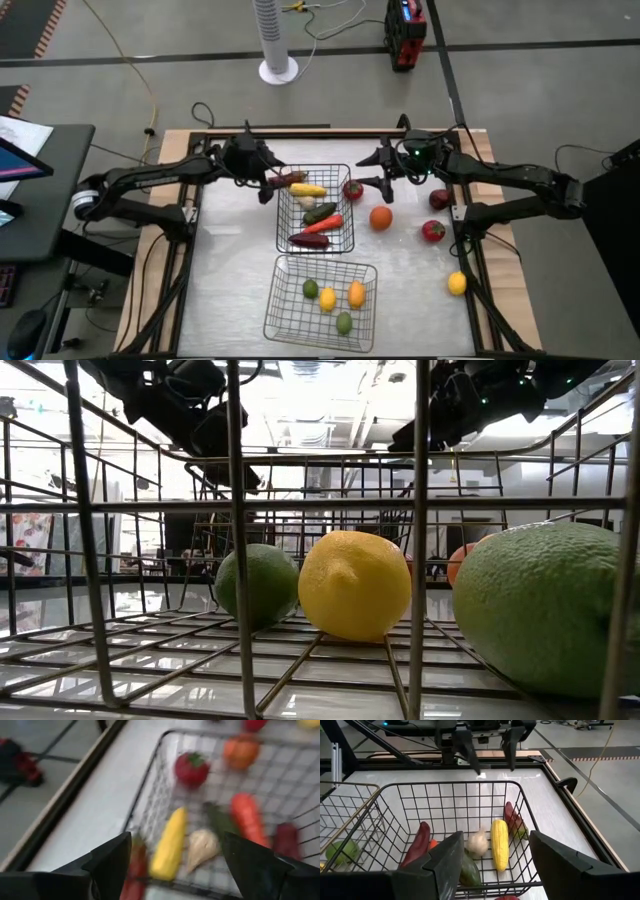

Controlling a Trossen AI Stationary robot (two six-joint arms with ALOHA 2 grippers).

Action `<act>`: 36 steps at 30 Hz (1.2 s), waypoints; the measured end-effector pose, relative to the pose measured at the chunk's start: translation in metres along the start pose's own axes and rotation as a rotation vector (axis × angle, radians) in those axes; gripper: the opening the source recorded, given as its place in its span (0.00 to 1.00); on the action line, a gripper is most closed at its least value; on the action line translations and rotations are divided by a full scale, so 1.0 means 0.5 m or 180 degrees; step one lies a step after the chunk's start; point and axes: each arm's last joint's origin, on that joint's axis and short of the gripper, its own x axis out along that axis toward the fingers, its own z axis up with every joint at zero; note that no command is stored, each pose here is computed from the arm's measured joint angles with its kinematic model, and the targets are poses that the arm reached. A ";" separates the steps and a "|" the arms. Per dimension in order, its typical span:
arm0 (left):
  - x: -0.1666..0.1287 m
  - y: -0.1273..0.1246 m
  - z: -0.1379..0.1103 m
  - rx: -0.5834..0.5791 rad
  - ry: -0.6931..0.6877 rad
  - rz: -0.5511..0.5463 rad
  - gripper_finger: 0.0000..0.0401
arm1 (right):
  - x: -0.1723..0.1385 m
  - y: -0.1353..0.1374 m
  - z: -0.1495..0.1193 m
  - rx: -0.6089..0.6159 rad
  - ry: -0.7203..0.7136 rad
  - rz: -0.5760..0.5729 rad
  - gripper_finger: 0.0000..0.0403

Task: Sort produce into baskets
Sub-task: Put the red chili pepper into the black wire basket

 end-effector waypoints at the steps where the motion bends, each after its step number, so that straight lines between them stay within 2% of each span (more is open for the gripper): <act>1: -0.003 0.004 -0.003 0.0012 0.0062 0.0108 0.73 | 0.000 0.000 -0.001 0.0005 0.0012 0.0002 0.63; 3: -0.006 0.015 -0.014 -0.0022 0.0148 0.0314 0.72 | 0.000 0.000 -0.002 0.0012 0.0033 0.0005 0.63; 6: -0.006 0.032 -0.043 -0.0124 0.0286 0.0414 0.71 | 0.000 0.000 -0.003 0.0016 0.0044 0.0007 0.63; 11: -0.010 0.051 -0.077 -0.0259 0.0284 0.0301 0.67 | 0.000 0.000 -0.003 0.0016 0.0044 0.0007 0.63; 14: -0.012 0.054 -0.082 -0.0217 0.0065 0.0221 0.65 | 0.000 0.000 -0.003 0.0015 0.0044 0.0007 0.63; 20: -0.004 0.061 -0.142 -0.0237 0.0284 0.0450 0.62 | 0.000 0.000 -0.003 -0.0007 0.0043 0.0007 0.63; 24: 0.010 0.057 -0.175 -0.0172 0.0229 0.0451 0.60 | 0.000 0.000 0.001 -0.0029 -0.0015 -0.0002 0.63; 31: 0.048 0.065 -0.199 -0.0064 0.0057 0.0589 0.57 | 0.000 0.001 0.005 -0.0057 -0.0075 0.0004 0.63; 36: 0.091 0.074 -0.223 0.0019 0.0254 0.0553 0.55 | 0.000 0.001 0.006 -0.0061 -0.0084 0.0008 0.63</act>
